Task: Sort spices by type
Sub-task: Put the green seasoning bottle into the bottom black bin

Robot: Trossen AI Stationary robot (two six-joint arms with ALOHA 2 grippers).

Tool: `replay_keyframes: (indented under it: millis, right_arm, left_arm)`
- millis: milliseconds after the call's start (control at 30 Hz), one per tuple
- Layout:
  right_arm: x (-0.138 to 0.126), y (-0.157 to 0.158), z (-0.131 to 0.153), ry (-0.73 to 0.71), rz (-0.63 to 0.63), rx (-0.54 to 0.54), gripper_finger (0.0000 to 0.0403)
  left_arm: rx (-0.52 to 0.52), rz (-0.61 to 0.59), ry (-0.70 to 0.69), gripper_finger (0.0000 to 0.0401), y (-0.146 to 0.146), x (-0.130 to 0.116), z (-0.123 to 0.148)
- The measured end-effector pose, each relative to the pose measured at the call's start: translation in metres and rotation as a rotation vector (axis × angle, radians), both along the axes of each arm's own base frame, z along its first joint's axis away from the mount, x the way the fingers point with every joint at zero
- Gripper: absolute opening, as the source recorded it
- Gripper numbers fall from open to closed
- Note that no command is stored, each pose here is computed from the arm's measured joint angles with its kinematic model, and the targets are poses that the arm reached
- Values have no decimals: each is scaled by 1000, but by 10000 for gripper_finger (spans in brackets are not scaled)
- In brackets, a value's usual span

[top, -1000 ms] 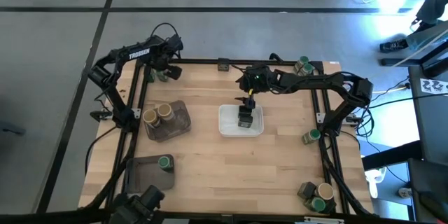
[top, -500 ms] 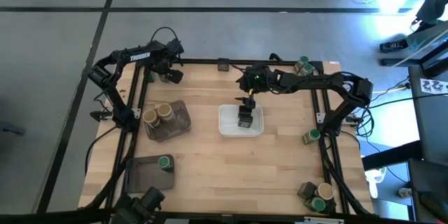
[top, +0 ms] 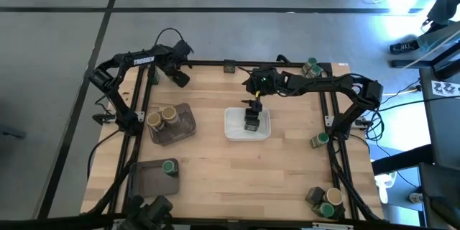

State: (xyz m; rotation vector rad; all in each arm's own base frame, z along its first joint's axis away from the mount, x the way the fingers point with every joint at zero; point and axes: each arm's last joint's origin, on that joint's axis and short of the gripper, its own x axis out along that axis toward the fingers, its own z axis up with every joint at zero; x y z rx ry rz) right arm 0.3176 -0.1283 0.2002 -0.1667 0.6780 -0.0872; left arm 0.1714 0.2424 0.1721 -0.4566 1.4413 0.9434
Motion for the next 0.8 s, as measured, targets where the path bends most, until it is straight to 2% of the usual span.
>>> replay_keyframes:
  millis: [67,200,367,500,633,800]
  right_arm:
    - [0,0,0,0,-1,1,386]
    - [0,0,0,-6,-25,32,386]
    - [0,0,0,-15,-38,73,386]
    - [0,1,0,-15,-37,74,386]
    - [0,0,0,-16,-42,80,386]
    - [0,1,0,-23,-48,113,386]
  left_arm:
    - [5,-51,-12,195,-10,6,16]
    - [94,-151,-75,195,-38,20,57]
    - [188,-301,-204,195,-93,33,107]
    - [218,-416,-302,195,-139,37,129]
    - [165,-483,-379,195,-184,34,139]
    - [-28,-560,-578,196,-242,38,148]
